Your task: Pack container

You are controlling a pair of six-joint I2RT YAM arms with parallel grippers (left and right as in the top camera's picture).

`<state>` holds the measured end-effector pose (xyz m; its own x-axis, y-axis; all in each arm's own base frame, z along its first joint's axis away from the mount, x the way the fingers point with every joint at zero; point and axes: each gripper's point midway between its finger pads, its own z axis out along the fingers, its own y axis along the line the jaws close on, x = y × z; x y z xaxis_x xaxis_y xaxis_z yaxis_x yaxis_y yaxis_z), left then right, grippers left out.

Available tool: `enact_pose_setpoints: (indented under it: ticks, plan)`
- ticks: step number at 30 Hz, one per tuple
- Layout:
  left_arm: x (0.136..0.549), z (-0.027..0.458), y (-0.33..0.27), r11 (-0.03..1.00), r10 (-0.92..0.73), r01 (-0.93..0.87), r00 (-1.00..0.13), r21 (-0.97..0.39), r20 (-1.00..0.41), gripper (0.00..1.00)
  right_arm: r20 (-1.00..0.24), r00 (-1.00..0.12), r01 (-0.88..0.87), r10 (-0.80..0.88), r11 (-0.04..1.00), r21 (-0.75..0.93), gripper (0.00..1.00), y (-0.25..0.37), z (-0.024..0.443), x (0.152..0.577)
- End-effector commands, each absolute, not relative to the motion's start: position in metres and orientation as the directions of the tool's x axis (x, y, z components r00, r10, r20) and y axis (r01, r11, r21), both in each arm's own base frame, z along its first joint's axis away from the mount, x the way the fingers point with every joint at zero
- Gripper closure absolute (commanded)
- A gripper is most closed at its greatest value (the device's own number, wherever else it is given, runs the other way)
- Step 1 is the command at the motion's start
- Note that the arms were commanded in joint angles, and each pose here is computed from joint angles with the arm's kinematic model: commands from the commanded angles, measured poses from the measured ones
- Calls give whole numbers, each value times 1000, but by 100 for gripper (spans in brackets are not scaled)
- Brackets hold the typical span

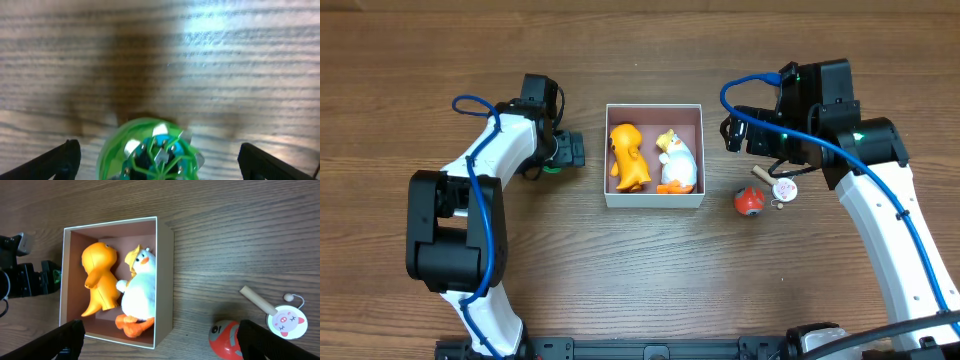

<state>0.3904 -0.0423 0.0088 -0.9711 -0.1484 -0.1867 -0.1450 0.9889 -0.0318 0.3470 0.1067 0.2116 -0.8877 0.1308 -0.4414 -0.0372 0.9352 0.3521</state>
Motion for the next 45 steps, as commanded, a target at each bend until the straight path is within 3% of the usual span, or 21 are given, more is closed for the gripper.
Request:
enact_pose_setpoints:
  ticks: [1, 6, 10, 15, 24, 29, 35, 45]
  plan:
    - [398, 8, -45, 988, -152, -145, -968, -48, -200, 5, -466, -875, -54, 129, 931, 360, 0, 110, 222, 351]
    - [397, 8, -45, 988, -152, -145, -969, -46, -196, 19, -466, -875, -54, 129, 931, 360, 0, 110, 222, 351]
    - [397, 7, -45, 988, -152, -145, -969, -47, -195, 24, -466, -875, -54, 129, 931, 360, 0, 110, 222, 351]
    - [396, 7, -45, 988, -152, -146, -970, -45, -190, 40, -466, -875, -54, 129, 931, 360, 0, 110, 222, 351]
    - [391, 7, -44, 988, -151, -146, -973, -40, -172, 40, -466, -875, -54, 129, 931, 360, 0, 110, 222, 351]
    - [391, 10, -44, 989, -151, -146, -975, -38, -164, 47, -466, -875, -54, 129, 931, 360, 0, 110, 222, 351]
    - [390, 14, -44, 989, -149, -146, -977, -35, -154, 45, -466, -875, -54, 129, 931, 360, 0, 110, 222, 351]
    - [409, 68, -48, 992, -129, -125, -978, -35, -163, 43, -466, -875, -54, 129, 931, 360, 0, 110, 222, 351]
